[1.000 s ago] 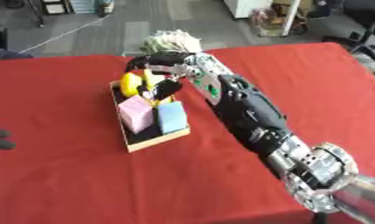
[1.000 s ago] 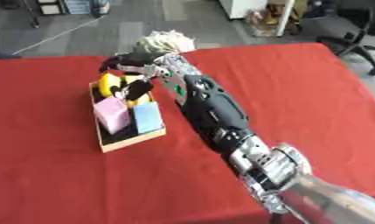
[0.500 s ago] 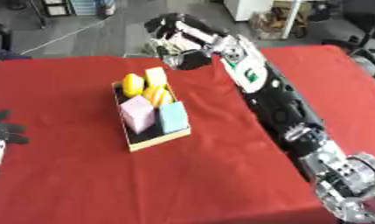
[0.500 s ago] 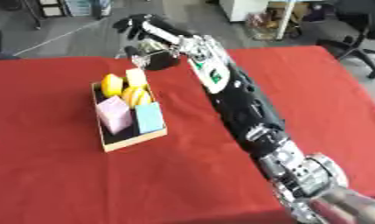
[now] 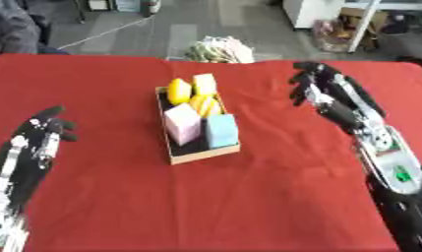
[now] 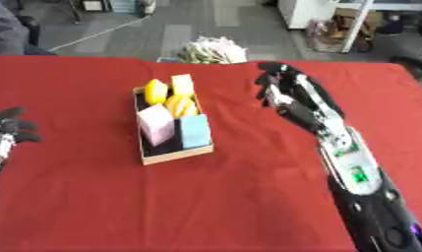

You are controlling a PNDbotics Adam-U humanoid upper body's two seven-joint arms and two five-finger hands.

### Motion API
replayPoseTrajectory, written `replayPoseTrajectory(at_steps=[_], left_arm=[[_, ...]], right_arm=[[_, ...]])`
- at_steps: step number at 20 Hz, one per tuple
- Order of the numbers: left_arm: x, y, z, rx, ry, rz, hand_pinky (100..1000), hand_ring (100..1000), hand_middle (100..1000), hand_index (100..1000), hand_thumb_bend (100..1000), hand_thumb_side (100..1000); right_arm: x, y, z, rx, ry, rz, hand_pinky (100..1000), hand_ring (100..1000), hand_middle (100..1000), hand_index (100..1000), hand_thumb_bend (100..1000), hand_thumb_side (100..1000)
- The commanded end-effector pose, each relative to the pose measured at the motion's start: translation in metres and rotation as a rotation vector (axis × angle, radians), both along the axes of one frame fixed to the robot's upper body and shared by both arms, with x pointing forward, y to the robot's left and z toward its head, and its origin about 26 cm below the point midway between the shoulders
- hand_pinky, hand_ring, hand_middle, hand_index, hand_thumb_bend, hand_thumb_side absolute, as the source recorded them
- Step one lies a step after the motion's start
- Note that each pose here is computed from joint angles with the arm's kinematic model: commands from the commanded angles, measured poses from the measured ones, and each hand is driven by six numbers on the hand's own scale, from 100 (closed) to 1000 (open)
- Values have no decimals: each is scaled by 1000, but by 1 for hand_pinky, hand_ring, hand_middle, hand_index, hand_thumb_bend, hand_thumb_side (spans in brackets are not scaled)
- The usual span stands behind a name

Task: Pick up objects on the table and place them in the box.

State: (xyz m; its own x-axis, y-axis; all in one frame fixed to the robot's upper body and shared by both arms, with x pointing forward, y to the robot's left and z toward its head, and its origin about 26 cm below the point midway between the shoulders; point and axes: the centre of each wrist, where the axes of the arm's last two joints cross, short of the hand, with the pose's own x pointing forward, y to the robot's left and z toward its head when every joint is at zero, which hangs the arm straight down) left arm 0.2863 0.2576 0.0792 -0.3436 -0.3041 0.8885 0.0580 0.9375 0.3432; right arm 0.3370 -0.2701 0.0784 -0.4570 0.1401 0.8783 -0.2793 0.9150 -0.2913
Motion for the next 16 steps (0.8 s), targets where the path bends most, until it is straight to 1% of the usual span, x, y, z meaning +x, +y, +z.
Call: replayPoseTrajectory(at_steps=[1,3,8,11,16], left_arm=[[1,1,1,-18,-25,16,796,611,616,866,100,768],[0,0,-3,-35,-21,22,796,611,616,865,100,777],[-1,-2,-10,-61,-16,18,796,610,616,864,100,786],[-1,-3,-12,-71,-13,13,796,607,613,864,100,788],[-1,-4,-14,-75,-8,11,795,603,609,860,100,788]], right_arm=[[-9,2,7,51,-21,13,533,597,653,851,100,535],[-17,2,-3,74,9,9,536,596,651,853,100,566],[-32,-4,-24,92,77,-28,536,585,639,851,100,589],[-36,-7,-29,94,90,-46,535,579,632,850,100,587],[-37,-7,-30,93,86,-57,534,576,627,849,100,581]])
